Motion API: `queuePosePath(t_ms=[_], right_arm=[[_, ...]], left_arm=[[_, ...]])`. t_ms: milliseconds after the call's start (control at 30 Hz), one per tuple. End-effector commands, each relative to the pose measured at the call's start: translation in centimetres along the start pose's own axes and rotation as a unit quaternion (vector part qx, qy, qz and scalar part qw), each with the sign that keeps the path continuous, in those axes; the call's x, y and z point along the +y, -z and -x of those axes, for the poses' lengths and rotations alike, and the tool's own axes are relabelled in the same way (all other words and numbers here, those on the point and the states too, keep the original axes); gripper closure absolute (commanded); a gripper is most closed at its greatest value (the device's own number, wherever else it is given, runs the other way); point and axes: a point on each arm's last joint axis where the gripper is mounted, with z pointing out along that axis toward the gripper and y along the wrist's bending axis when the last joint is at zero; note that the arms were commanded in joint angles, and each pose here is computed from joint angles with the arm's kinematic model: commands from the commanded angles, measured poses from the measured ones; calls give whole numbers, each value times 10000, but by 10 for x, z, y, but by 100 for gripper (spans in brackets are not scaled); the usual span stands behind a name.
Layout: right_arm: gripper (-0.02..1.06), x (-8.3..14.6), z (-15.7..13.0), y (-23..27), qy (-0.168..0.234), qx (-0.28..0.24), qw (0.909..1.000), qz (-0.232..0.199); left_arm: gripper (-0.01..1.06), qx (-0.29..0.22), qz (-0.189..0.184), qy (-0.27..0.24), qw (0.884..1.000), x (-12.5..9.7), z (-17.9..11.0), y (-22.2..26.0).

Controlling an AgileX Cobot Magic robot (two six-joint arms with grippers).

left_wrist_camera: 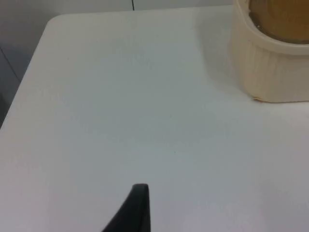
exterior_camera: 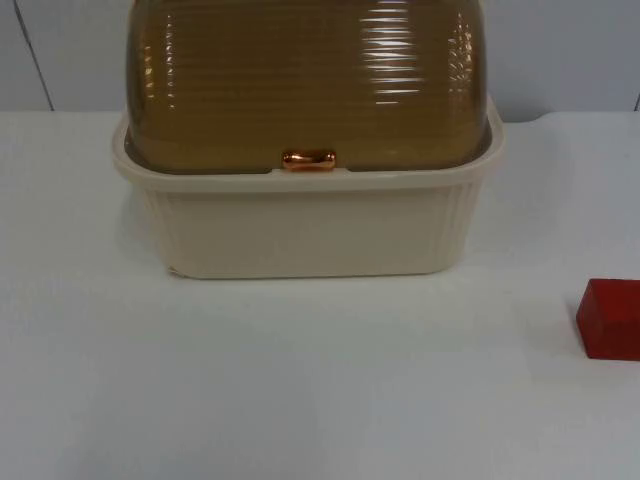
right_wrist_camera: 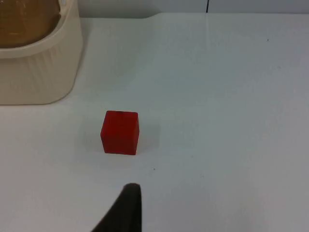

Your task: Open the box lid with the left hand, place the block into the box with the right hand, then close the box lid with the left hand.

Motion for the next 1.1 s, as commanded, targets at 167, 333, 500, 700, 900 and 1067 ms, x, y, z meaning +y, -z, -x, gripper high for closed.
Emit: queuePosePath(t_ms=[167,333,500,700,900,1067], right_arm=[[-1,-4,2,1,160,-109,9996,-205],[-1,-4,25,1,270,-77,9994,-207],[-1,-3,89,1,111,-371,9991,-173],[-1,0,149,-7,-278,-1040,9942,-72],[-1,4,180,-42,-317,-1210,9921,8],[-1,8,189,-84,-299,-897,9955,40]], left_arm=[[0,-128,-11,40,9999,0,2,1],[0,-583,99,81,9982,3,29,10],[0,-875,180,174,9958,6,85,3],[0,-1003,161,153,9947,7,134,-24],[0,-1153,137,145,9931,7,172,-55],[0,-908,138,93,9957,8,180,-81]])
